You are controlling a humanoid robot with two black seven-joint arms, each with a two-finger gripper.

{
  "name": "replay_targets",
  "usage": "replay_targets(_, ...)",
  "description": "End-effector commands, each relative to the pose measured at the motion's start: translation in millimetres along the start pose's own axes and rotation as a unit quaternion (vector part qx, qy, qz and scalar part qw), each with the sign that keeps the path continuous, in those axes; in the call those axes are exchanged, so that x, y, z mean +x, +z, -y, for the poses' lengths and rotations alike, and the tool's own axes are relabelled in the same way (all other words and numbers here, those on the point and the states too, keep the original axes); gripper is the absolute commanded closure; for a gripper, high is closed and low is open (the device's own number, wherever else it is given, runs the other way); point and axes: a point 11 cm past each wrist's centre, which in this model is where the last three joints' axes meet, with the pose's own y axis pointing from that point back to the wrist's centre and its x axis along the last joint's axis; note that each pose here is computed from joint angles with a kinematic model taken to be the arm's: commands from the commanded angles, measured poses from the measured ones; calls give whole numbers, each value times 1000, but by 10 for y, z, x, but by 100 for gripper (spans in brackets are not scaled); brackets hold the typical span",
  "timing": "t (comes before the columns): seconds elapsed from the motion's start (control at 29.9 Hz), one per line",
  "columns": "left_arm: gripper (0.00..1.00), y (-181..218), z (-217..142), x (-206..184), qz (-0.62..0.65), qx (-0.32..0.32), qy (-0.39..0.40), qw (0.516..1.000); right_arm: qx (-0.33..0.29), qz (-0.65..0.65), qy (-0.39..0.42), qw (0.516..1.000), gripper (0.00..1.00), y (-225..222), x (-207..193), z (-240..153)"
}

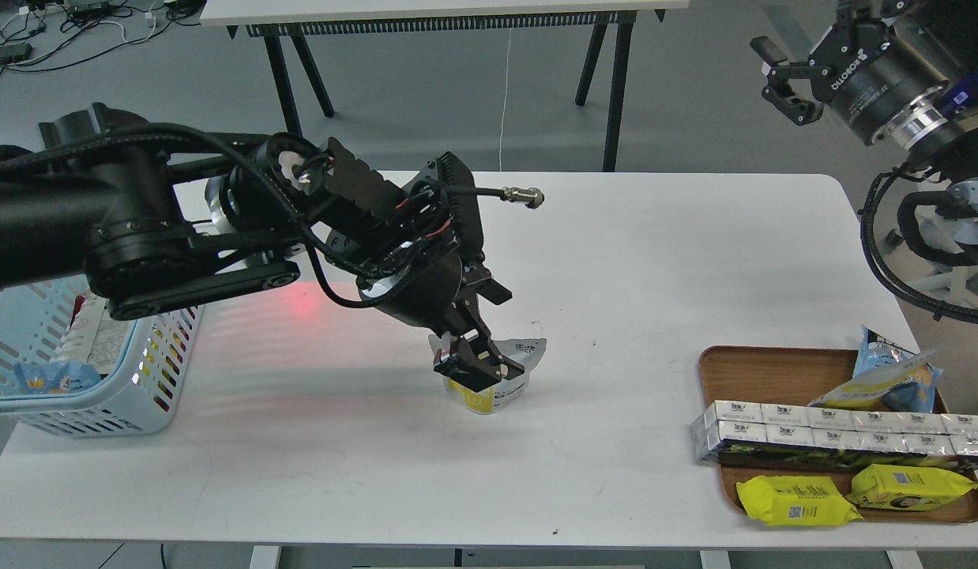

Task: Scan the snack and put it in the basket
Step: 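Reach the left gripper down and grasp the yellow snack bag, then lift the yellow bag with the left gripper past the barcode scanner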

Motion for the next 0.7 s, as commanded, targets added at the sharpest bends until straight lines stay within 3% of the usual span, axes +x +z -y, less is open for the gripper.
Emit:
replay_targets(0.0, 7, -72, 109, -133, -10, 7, 2, 1000, 1, 1, 2, 1000, 0, -7, 14, -10)
replay_targets(0.2, 7, -187, 131, -194, -17, 21, 8, 1000, -3, 5, 3, 1000, 0, 44, 14, -36)
replay_targets(0.3, 14, -159, 246, -272, -20, 14, 18, 1000, -4, 6, 4, 1000, 0, 51, 15, -40)
replay_targets(0.47, 44, -138, 333, -244, -18, 8, 26, 999, 1, 3, 9, 1000, 0, -1, 60, -62)
replay_targets(0.57, 57, -201, 328, -267, -19, 18, 31, 999, 1, 2, 10, 1000, 0, -6, 74, -76)
replay_targets(0.67, 93, -207, 326, -254, -16, 19, 38, 999, 0, 0, 15, 1000, 0, -17, 109, -108)
